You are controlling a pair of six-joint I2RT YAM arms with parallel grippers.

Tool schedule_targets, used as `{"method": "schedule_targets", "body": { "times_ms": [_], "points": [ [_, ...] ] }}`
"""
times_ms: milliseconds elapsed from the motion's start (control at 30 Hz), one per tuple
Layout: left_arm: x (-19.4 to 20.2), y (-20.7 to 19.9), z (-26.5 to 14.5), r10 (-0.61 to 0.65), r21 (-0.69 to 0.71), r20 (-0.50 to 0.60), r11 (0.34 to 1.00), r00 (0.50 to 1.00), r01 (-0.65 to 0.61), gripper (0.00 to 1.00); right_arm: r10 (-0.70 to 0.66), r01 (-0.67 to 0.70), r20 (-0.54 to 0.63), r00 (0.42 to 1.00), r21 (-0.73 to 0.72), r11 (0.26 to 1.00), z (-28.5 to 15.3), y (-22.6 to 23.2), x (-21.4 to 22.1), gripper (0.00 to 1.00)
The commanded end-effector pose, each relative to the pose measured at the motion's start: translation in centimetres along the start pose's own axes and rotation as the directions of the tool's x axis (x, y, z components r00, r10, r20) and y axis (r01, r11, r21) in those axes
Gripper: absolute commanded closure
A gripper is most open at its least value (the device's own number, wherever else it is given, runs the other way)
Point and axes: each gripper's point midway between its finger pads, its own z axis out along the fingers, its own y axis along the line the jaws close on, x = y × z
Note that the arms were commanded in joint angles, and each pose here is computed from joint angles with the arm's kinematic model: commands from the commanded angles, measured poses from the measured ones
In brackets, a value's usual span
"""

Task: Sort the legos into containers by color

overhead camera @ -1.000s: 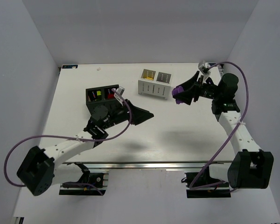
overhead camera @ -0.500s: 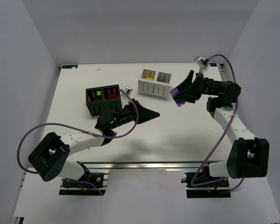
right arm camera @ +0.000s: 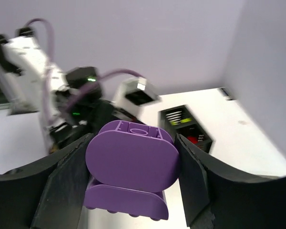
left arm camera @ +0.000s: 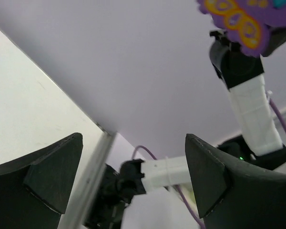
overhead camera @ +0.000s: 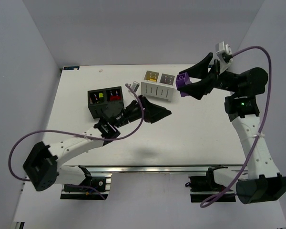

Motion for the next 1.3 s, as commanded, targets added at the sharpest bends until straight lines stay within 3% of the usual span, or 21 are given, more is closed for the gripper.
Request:
{"method": "schedule_targets", "body": {
  "times_ms": [0, 133, 333, 433, 633, 933, 1067, 1267],
  "points": [
    [-1.8, 0.5, -2.2, 0.193, -0.162, 0.048, 0.970, 0.980, -0.183, 0.02, 0.019, -0.006, -0.058, 0.998, 0.213, 0.977, -0.8, -3.3, 2.3, 0.92],
    [-1.9, -0.2, -2.9, 0.142, -0.121, 0.101, 0.984, 0.985, -0.130, 0.02, 0.026, -0.020, -0.037, 0.999, 0.154, 0.988, -0.3, -2.3, 2.2, 0.94],
    [-3.8, -3.1, -2.7, 0.076, -0.040, 0.154, 0.997, 0.985, -0.071, 0.02, -0.083, 0.097, -0.107, 0.991, 0.133, 0.986, -0.6, -2.0, 2.6, 0.94],
    [-4.9, -1.8, -2.6, 0.127, -0.192, 0.111, 0.976, 0.986, -0.104, 0.02, -0.185, 0.203, -0.160, 0.970, 0.107, 0.973, -0.8, -1.4, 2.9, 0.95],
    [-6.7, -2.2, -3.3, 0.172, -0.283, 0.104, 0.949, 0.980, -0.137, 0.02, -0.305, 0.316, -0.230, 0.924, 0.012, 0.949, -1.3, 0.7, 5.1, 0.96],
    [-6.4, -2.3, -2.5, 0.185, -0.301, 0.014, 0.938, 0.983, -0.173, 0.02, -0.369, 0.366, -0.270, 0.889, -0.065, 0.928, -0.9, 2.3, 7.7, 0.97],
    [-4.9, -2.7, -1.6, 0.166, -0.244, -0.074, 0.953, 0.983, -0.179, 0.02, -0.374, 0.369, -0.300, 0.877, -0.076, 0.926, -0.4, 2.2, 9.0, 0.98],
    [-4.4, -3.1, -1.5, 0.163, -0.220, -0.105, 0.958, 0.981, -0.183, 0.02, -0.378, 0.367, -0.360, 0.853, -0.102, 0.925, 0.9, 2.3, 11.4, 0.98]
  ]
}}
